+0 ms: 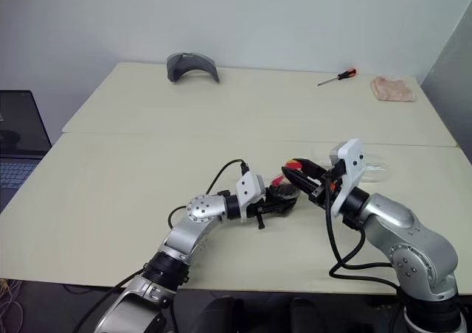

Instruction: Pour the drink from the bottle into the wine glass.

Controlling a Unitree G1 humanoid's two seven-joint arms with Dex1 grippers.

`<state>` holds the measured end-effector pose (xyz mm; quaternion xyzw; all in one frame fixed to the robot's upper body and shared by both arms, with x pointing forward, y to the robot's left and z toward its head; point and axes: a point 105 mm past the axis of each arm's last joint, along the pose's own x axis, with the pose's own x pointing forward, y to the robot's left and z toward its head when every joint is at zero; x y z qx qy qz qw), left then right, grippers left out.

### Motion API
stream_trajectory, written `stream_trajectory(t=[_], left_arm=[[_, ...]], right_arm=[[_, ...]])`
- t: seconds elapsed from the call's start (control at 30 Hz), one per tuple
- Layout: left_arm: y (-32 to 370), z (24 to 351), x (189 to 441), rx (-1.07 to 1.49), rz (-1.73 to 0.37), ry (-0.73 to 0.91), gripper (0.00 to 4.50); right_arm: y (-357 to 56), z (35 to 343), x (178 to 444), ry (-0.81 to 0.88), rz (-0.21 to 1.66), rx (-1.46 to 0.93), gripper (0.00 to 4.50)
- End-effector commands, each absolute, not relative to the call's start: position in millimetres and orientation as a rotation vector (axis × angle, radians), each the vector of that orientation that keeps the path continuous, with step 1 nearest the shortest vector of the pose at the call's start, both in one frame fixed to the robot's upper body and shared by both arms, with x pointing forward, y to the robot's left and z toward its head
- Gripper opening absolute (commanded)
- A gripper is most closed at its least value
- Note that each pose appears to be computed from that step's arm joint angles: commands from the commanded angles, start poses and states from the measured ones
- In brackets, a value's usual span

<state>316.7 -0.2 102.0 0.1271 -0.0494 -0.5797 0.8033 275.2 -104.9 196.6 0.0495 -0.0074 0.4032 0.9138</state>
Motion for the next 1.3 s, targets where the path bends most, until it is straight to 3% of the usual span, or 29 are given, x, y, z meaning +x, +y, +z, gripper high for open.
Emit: stream_trajectory(t=[0.03,0.3,0.67,0.87,1.1,1.3], left_arm=[[-3,116,317,0.275,-1.238,-0.167,0.89],[-2,116,316,0.273,-1.236,-0.170,0.87],[1,116,318,0.271,-1.217,-0.176,0.87],[2,124,326,0.263,-1.157,-0.222,0.86],[-3,129,330,0.235,-1.130,-0.244,0.86],[0,132,332,0.236,-1.106,-0.253,0.86]], right_arm=[[-98,223,267,-0.134,0.864,0.242,1.22],[-93,229,265,-0.131,0.854,0.437,1.21],[-150,213,270,-0.099,0.665,-0.058,1.21],[-225,150,267,0.115,0.412,-0.323,1.21],[-266,104,280,0.164,0.215,-0.159,1.21],[-268,81,286,0.217,0.223,-0.084,3.13]])
